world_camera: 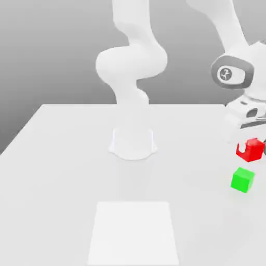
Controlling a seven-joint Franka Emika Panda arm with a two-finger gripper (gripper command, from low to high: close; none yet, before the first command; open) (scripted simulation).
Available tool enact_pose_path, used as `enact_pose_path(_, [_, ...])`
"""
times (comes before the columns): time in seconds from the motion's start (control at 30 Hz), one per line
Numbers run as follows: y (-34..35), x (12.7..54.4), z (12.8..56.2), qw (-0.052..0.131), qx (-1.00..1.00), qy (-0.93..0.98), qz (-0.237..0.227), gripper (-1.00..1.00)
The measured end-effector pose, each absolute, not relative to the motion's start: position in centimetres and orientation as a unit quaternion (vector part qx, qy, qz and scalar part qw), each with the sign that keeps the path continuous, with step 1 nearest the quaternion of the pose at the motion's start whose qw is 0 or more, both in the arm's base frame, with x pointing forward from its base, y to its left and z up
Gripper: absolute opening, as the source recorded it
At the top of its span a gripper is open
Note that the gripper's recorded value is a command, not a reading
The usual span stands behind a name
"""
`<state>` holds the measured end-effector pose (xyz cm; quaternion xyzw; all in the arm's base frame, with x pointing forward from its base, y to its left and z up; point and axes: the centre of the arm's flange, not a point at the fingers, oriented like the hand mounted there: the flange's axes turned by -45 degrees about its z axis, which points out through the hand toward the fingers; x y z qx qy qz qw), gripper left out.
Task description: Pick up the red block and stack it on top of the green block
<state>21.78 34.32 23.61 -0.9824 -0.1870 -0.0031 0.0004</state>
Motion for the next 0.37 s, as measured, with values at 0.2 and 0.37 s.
enact_pose_path(0.2, [34.4,21.9,20.4,0.0,-0.983,-0.186,-0.004,-1.0])
enact_pose_path(0.37, [34.3,21.5,18.1,0.001,-0.982,-0.188,-0.001,1.0])
